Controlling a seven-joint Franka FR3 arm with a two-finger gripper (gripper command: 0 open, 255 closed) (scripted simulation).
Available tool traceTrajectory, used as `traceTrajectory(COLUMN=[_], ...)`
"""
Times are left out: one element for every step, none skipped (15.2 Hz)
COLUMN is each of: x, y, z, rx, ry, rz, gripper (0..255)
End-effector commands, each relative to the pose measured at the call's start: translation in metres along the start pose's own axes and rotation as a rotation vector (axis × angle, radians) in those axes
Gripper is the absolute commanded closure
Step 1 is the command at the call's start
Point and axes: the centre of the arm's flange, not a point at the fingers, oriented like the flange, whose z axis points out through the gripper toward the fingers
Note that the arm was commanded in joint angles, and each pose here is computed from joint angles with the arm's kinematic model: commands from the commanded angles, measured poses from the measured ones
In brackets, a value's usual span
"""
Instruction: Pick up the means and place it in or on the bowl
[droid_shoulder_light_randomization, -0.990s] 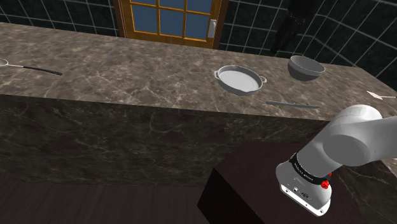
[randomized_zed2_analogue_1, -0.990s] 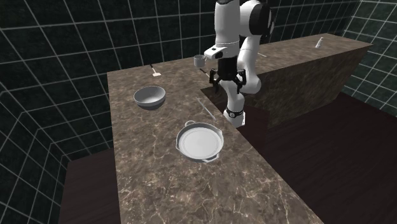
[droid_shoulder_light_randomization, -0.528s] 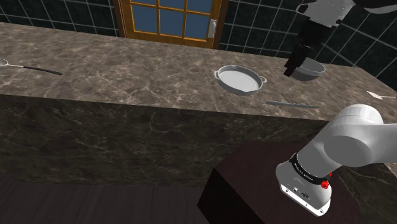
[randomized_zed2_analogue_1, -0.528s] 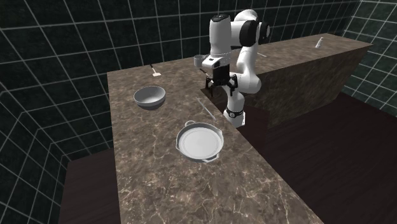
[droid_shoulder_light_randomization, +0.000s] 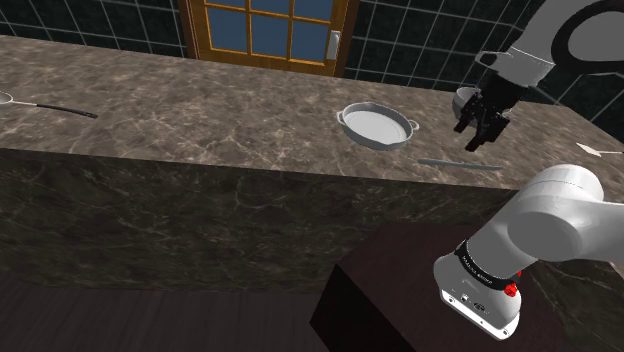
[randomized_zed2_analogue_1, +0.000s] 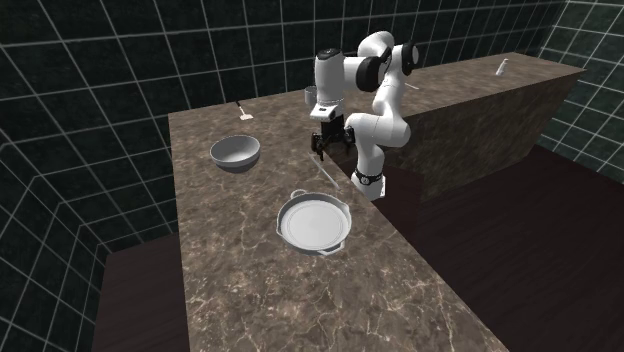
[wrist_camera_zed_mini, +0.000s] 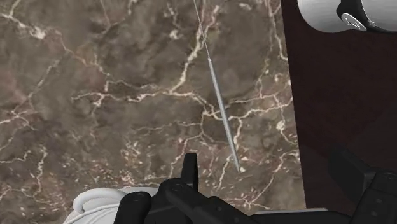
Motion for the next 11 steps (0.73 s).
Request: traceTrajectory(x=[-0.017, -0.026, -0.035, -0.037, -0.037, -0.037, -0.037, -0.037, -0.037, -0.037, -0.037], y=[0.011, 0.016, 0.022, 0.024, 0.024, 0.024, 0.024, 0.024, 0.024, 0.024, 0.024], z=[0.019, 0.027, 0.035, 0.036, 0.042, 0.047, 0.052, 0.058, 0.063, 0.068, 0.076], rx=[-0.003, -0.003, -0.004, -0.004, -0.004, -0.004, -0.004, -0.004, -0.004, -0.004, -0.004], ry=[0.001, 0.002, 0.004, 0.004, 0.004, 0.004, 0.004, 0.004, 0.004, 0.004, 0.004], rz=[-0.089, -0.130, -0.170, -0.180, -0.180, -0.180, -0.180, -0.180, -0.180, -0.180, -0.180], gripper=[0, 0, 0, 0, 0, 0, 0, 0, 0, 0, 0])
